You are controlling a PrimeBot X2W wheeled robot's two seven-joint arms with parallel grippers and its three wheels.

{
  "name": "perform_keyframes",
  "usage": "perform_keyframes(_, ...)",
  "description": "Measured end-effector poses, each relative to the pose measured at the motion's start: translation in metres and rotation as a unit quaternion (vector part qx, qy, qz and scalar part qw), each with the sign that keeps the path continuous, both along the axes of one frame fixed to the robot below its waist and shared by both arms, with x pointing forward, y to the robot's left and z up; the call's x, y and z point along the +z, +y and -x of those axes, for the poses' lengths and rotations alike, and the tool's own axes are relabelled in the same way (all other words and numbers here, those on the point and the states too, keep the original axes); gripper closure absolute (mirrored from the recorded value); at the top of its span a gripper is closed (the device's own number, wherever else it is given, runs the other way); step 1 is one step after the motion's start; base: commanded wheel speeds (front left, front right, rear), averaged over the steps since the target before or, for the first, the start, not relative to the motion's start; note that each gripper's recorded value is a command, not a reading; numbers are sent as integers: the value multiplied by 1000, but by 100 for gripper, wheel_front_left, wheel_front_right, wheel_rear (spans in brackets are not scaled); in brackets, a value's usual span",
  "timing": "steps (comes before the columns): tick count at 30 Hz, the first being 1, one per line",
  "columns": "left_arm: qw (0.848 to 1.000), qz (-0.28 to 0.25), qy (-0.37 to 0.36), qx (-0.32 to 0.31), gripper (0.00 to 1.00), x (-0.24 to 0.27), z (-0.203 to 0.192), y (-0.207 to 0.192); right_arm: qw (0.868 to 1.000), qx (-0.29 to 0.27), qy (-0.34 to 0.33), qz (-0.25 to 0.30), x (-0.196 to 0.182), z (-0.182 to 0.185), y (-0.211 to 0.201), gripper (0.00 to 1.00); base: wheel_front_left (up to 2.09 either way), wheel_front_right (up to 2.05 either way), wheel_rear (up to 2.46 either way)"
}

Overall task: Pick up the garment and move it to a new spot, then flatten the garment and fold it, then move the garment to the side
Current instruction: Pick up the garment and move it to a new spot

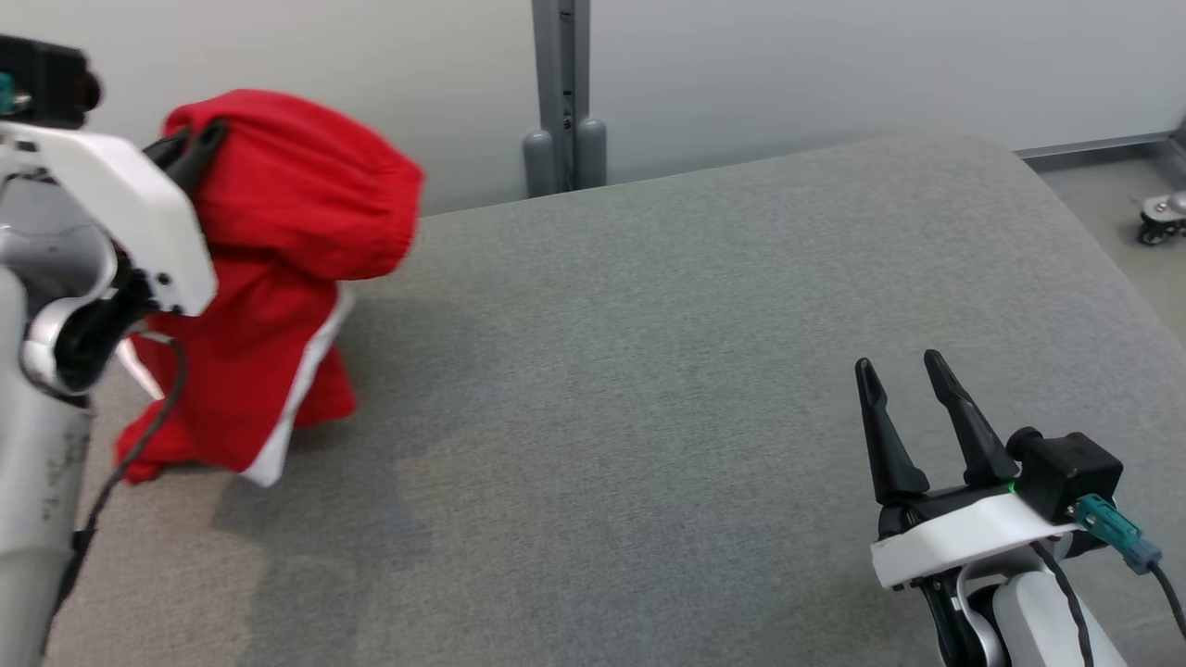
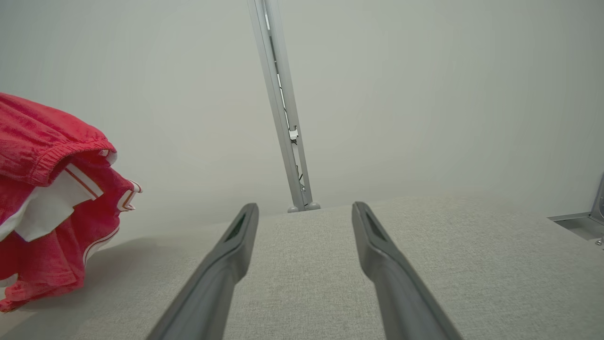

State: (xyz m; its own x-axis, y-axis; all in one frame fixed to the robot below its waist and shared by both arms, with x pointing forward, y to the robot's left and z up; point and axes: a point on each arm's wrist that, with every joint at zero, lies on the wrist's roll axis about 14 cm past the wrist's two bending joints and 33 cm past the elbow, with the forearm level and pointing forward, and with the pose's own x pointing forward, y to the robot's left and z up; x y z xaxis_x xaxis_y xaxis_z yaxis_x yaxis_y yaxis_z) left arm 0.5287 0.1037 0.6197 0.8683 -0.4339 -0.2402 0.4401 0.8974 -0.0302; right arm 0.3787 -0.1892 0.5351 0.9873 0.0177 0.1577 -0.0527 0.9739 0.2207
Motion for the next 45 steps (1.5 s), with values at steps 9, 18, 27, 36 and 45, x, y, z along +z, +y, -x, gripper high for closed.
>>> perform_keyframes(9, 984, 86, -63, -145, 100, 55, 42, -114, 999, -43, -1, -1, 1, 12, -28, 0, 0, 0, 0)
perform_keyframes(18, 982, 132, 14, -131, 100, -13, 50, -123, 998, -58, 17, -1, -10, 10, -38, 0, 0, 0, 0)
perform_keyframes(27, 981, 164, 104, 0, 100, -126, 53, -76, 999, -37, 22, -1, -14, -2, -25, 0, 0, 0, 0)
perform_keyframes(36, 978, 168, 110, 52, 0, -165, 66, -54, 1000, 4, 24, 1, -16, -11, 2, 0, 0, 0, 0)
perform_keyframes(45, 983, 172, -16, 63, 0, -118, 57, -32, 1000, 24, 18, 7, -12, -14, 13, 0, 0, 0, 0)
